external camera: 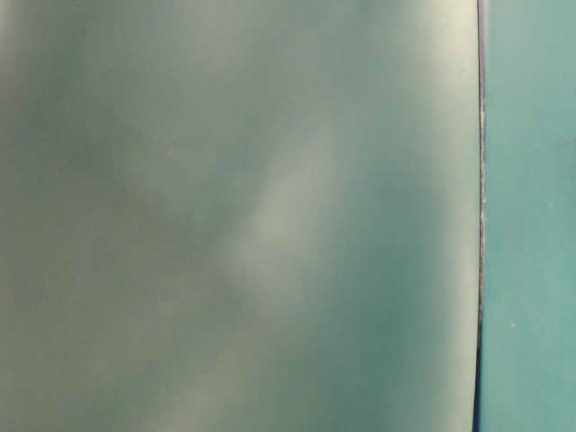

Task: Move the cup forward with left arm.

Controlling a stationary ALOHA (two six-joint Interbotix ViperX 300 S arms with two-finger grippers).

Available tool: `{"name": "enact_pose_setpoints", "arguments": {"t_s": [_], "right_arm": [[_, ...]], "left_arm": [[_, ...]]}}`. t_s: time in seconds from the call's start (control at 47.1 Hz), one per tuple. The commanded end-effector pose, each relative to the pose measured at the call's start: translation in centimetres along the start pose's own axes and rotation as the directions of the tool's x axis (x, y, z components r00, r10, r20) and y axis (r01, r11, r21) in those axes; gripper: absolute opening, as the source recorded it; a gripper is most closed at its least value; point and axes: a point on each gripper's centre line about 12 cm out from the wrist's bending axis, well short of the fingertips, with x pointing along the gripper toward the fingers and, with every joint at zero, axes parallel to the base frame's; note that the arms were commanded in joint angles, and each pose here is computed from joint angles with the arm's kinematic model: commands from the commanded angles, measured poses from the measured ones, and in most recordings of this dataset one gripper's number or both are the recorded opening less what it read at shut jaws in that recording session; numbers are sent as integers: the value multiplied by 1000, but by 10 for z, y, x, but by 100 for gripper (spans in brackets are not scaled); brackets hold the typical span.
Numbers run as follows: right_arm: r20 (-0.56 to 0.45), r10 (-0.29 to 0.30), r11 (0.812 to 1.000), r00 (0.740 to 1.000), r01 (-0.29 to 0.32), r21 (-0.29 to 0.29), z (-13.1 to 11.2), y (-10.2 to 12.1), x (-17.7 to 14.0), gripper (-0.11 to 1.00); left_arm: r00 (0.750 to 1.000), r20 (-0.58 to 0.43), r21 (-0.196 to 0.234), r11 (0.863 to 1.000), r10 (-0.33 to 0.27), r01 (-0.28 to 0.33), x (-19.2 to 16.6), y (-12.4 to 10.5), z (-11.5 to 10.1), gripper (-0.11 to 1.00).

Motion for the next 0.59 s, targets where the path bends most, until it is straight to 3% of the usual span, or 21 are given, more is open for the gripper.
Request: {"name": "enact_pose_setpoints", "arguments": {"t_s": [0.0,0.573], "right_arm": [[34,0,1000,999,0,2,13,0,2,0],[35,0,1000,999,0,2,14,0,2,0]], "left_arm": [[999,37,-1,1000,-5,5,0,-2,12,65],[999,37,1,1000,-5,5,1,-2,13,65]]}}
